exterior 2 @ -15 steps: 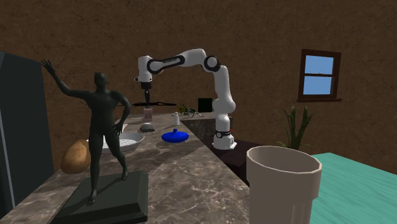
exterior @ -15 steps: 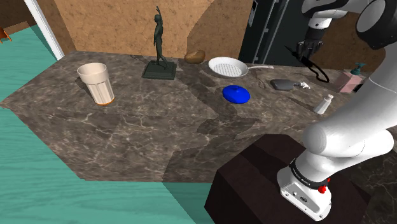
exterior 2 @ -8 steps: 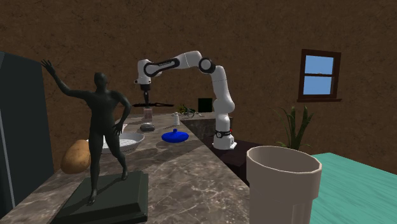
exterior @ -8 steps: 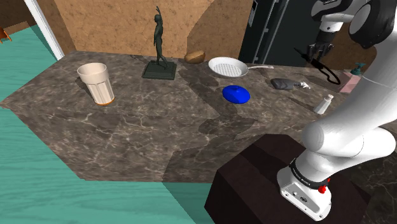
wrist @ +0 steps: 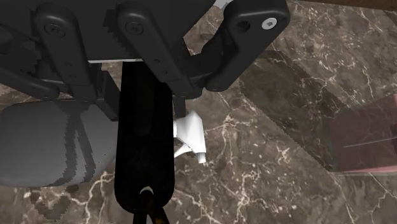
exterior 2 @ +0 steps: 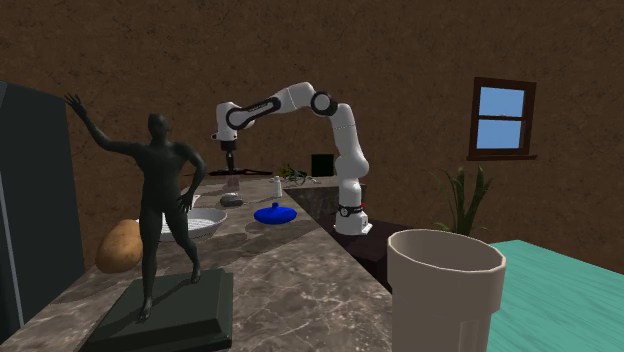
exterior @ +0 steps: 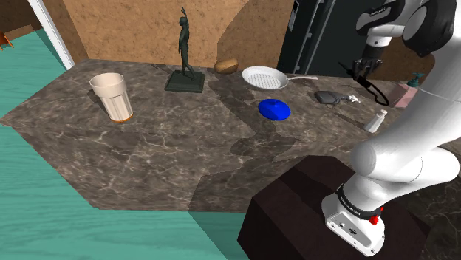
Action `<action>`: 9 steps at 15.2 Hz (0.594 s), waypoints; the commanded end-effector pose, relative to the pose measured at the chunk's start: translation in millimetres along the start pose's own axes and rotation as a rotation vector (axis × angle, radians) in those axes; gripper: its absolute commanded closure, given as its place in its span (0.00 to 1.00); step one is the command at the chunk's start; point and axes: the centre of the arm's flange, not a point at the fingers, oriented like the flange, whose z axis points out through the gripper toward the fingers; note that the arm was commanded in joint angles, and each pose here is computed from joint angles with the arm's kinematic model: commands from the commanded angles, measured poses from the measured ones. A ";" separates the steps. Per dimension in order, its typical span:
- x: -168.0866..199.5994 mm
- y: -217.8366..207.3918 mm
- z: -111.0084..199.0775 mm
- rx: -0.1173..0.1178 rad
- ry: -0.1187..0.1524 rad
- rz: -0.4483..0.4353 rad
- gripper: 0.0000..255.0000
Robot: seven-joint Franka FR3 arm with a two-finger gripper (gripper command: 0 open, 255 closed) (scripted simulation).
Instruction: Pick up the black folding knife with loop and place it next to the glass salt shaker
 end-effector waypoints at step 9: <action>2.8 -5.8 52.4 0.000 0.001 0.000 1.00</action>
